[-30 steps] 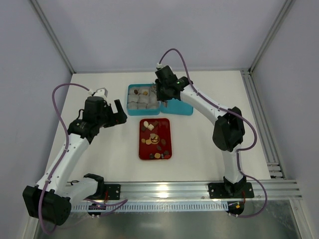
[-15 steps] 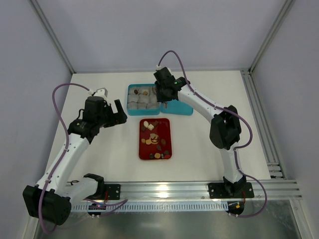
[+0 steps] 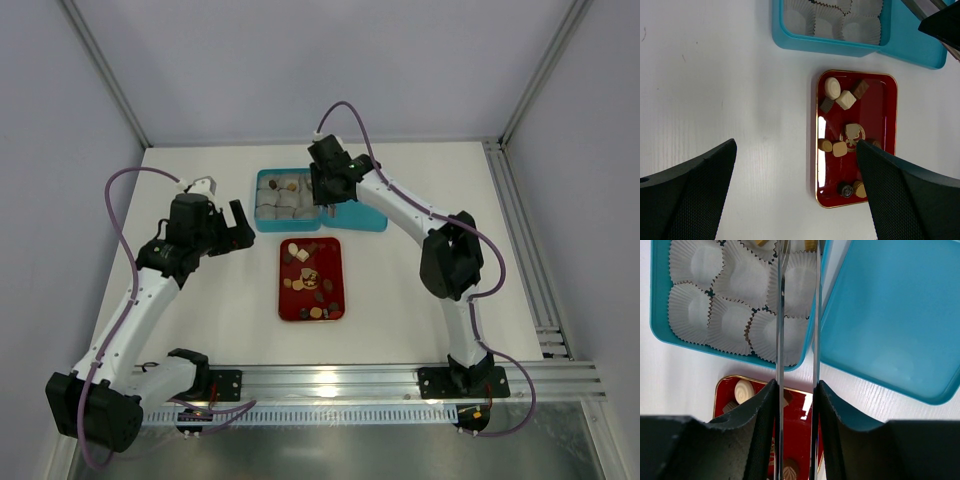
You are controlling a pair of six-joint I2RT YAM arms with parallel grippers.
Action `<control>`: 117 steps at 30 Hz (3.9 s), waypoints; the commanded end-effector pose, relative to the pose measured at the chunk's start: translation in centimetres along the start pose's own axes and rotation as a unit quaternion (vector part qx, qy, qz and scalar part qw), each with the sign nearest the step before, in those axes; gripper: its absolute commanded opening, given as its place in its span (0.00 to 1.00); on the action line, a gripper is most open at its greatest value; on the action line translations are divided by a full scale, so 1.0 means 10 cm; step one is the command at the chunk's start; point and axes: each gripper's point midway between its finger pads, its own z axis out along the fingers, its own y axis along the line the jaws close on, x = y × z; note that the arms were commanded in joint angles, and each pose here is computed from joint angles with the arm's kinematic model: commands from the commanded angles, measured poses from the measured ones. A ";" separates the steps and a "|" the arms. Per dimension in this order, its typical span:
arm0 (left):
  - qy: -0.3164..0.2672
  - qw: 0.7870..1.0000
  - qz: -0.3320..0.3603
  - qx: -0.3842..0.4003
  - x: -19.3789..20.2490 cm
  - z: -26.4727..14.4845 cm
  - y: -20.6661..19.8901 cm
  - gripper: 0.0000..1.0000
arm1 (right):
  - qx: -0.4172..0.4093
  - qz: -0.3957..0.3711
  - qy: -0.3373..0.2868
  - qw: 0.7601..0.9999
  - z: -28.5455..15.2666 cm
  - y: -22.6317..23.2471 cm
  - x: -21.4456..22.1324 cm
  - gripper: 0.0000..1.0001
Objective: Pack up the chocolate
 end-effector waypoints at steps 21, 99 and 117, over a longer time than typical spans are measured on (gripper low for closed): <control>-0.010 1.000 0.000 0.003 -0.04 -0.02 0.00 1.00 | -0.063 -0.005 -0.102 0.993 -1.25 0.18 -0.38 0.39; -0.004 1.000 -0.001 0.000 -0.01 0.00 0.01 1.00 | -0.041 -0.076 0.061 0.994 -2.01 0.01 2.04 0.40; -0.006 1.000 -0.001 0.001 -0.02 -0.01 0.01 1.00 | -0.042 -0.081 0.086 0.992 -1.91 0.04 2.17 0.43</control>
